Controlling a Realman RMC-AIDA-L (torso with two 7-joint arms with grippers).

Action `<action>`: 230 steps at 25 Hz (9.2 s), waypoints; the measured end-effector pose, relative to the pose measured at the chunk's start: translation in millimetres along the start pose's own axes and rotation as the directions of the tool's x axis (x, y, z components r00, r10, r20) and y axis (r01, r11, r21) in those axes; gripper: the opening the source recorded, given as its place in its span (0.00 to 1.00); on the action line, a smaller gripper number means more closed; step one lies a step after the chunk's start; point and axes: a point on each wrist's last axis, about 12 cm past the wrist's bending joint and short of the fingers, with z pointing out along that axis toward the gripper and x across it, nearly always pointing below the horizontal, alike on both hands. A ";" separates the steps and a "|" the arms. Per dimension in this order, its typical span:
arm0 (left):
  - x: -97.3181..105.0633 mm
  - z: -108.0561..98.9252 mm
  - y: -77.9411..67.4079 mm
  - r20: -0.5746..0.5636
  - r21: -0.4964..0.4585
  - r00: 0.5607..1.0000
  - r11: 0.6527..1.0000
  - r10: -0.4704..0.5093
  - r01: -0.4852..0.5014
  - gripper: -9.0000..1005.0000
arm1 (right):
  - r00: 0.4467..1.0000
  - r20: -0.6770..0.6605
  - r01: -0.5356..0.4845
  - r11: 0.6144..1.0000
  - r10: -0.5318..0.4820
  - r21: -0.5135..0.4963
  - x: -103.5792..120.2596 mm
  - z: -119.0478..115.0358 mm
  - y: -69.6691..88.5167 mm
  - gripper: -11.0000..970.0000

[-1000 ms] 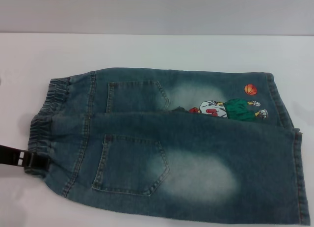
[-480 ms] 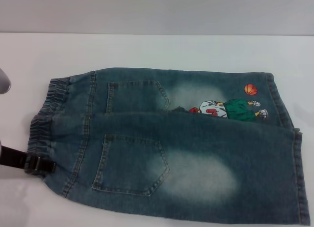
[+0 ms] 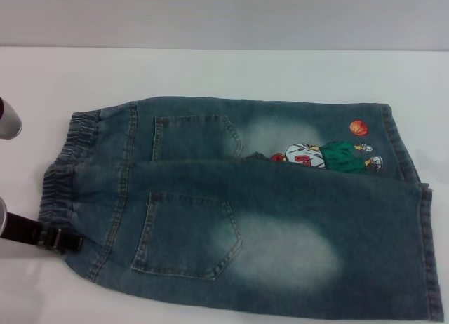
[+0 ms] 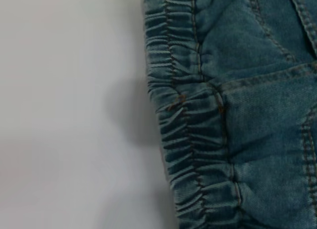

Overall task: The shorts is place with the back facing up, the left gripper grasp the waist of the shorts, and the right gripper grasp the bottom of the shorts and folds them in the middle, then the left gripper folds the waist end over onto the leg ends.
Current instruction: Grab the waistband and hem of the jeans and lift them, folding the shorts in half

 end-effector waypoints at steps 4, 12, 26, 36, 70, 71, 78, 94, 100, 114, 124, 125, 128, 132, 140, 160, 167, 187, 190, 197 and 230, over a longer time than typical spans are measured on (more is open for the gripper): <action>-0.2 0.1 -1.2 -0.003 0.001 1.000 1.000 0.005 -0.005 0.86 | 1.000 0.000 0.001 1.000 -0.001 0.001 0.0 -0.2 0.0 0.71; -0.8 0.0 -2.3 -0.004 0.003 1.000 1.000 0.010 -0.010 0.86 | 1.000 0.001 0.006 1.000 -0.006 -0.002 -1.1 0.2 1.2 0.71; -2.1 0.7 -5.1 -0.007 0.006 1.000 1.000 0.012 -0.012 0.86 | 1.000 -0.001 0.016 1.000 -0.016 -0.006 -2.6 1.5 2.7 0.71; -1.6 0.3 -3.0 -0.014 -0.015 1.000 1.000 0.002 -0.002 0.85 | 1.000 0.000 0.028 1.000 -0.029 -0.011 -2.6 1.6 3.4 0.71; -7.4 0.5 -6.3 -0.026 -0.018 0.999 1.000 0.024 -0.025 0.55 | 0.999 0.000 0.036 0.999 -0.036 -0.013 -2.7 1.7 3.8 0.71; -7.7 -0.2 -6.5 -0.026 -0.018 0.999 1.000 0.025 -0.026 0.54 | 0.999 0.001 0.036 0.999 -0.036 -0.013 -2.8 1.6 3.7 0.71; -9.2 -3.9 -8.1 -0.018 -0.014 0.999 0.999 0.029 -0.029 0.48 | 0.999 -0.031 0.028 0.999 -0.029 -0.027 0.1 -0.3 4.5 0.71; -14.5 -8.1 -14.4 -0.008 -0.008 0.999 0.999 0.042 -0.042 0.32 | 0.940 -0.315 -0.168 0.981 0.131 -0.094 36.9 -8.2 5.3 0.71; -16.5 -4.5 -15.3 -0.018 -0.006 0.999 0.999 0.045 -0.045 0.28 | 0.879 -0.423 -0.284 0.954 0.221 -0.092 62.2 1.2 -0.3 0.71; -22.3 -3.3 -18.4 -0.023 -0.003 0.998 0.998 0.062 -0.062 0.25 | 0.833 -0.503 -0.285 0.958 0.231 -0.033 78.1 -5.3 3.8 0.71; -26.4 2.4 -19.1 -0.039 -0.002 0.996 0.997 0.077 -0.077 0.24 | 0.818 -0.521 -0.302 0.953 0.245 -0.026 87.1 0.1 8.4 0.71; -27.1 2.5 -19.2 -0.038 -0.002 0.996 0.997 0.077 -0.077 0.24 | 0.816 -0.523 -0.304 0.952 0.246 -0.027 87.6 0.6 9.0 0.71; -28.5 2.3 -18.9 -0.035 -0.002 0.996 0.997 0.076 -0.076 0.24 | 0.812 -0.527 -0.310 0.950 0.250 -0.027 88.3 1.3 10.3 0.71; -29.2 2.0 -18.4 -0.033 -0.003 0.997 0.997 0.074 -0.074 0.24 | 0.801 -0.538 -0.323 0.946 0.262 -0.021 91.7 0.4 11.3 0.71; -32.5 3.4 -19.9 -0.035 -0.002 0.996 0.997 0.077 -0.077 0.24 | 0.784 -0.560 -0.337 0.941 0.269 -0.019 93.1 -2.8 14.0 0.71; -36.5 5.2 -22.1 -0.046 -0.001 0.995 0.996 0.091 -0.091 0.24 | 0.766 -0.579 -0.348 0.938 0.280 -0.006 100.5 3.6 10.9 0.71; -36.7 5.0 -22.5 -0.046 0.001 0.995 0.996 0.092 -0.092 0.24 | 0.765 -0.580 -0.349 0.937 0.280 -0.008 102.3 7.5 10.7 0.71; -37.4 5.3 -22.6 -0.042 0.001 0.995 0.996 0.092 -0.092 0.24 | 0.771 -0.576 -0.348 0.937 0.273 -0.020 101.2 15.1 8.5 0.71; -38.3 5.3 -22.9 -0.040 0.001 0.995 0.996 0.094 -0.094 0.24 | 0.766 -0.579 -0.352 0.936 0.278 -0.016 101.9 13.3 7.7 0.70; -42.3 6.9 -23.7 -0.046 0.000 0.994 0.995 0.099 -0.100 0.24 | 0.756 -0.595 -0.355 0.934 0.274 -0.021 103.0 12.7 8.8 0.70; -42.7 4.5 -22.3 -0.046 0.000 0.995 0.996 0.085 -0.085 0.24 | 0.772 -0.589 -0.327 0.944 0.240 -0.044 95.0 15.3 15.2 0.71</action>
